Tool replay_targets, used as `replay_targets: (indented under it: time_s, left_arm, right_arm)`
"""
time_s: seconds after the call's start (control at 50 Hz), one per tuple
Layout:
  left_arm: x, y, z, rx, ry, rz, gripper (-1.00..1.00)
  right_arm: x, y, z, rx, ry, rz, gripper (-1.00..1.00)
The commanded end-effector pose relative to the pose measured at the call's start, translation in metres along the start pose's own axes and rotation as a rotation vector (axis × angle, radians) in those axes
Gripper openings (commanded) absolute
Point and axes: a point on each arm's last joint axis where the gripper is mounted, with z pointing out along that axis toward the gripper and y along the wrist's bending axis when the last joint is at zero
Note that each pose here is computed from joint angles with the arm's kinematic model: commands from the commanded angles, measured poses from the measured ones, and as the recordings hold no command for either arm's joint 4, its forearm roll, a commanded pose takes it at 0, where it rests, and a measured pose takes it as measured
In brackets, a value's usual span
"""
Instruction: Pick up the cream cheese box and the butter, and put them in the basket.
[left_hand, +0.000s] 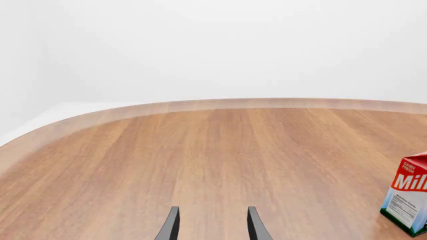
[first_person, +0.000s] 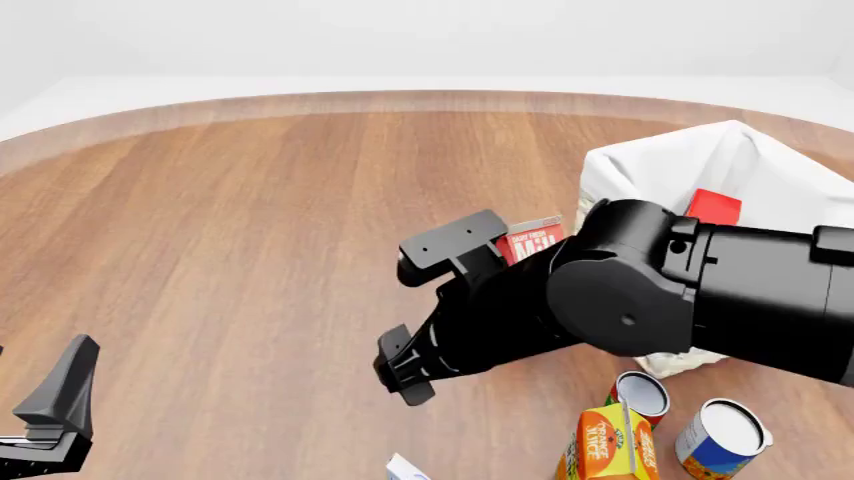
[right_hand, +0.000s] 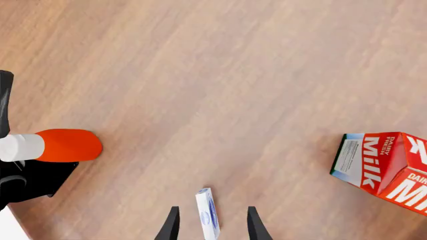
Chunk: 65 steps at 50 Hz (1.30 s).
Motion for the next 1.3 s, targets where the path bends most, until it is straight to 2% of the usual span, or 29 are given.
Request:
replay_targets:
  time_s: [0.02, 0.28, 0.62, 1.3]
  left_arm:
    - [0.000, 0.000, 0.000, 0.000, 0.000, 0.000, 1.00]
    - [0.000, 0.000, 0.000, 0.000, 0.000, 0.000, 1.00]
    - [0.000, 0.000, 0.000, 0.000, 0.000, 0.000, 1.00]
    - [0.000, 0.000, 0.000, 0.000, 0.000, 0.000, 1.00]
  right_arm:
    - [0.007, -0.002, 0.009, 0.008, 0.026, 0.005, 1.00]
    - [0.022, 0.009, 0.025, -0.017, 0.041, 0.038, 1.00]
    - [0.032, 0.001, 0.038, -0.004, 0.047, 0.067, 1.00]
    - [0.049, 0.003, 0.061, -0.010, 0.066, 0.081, 1.00]
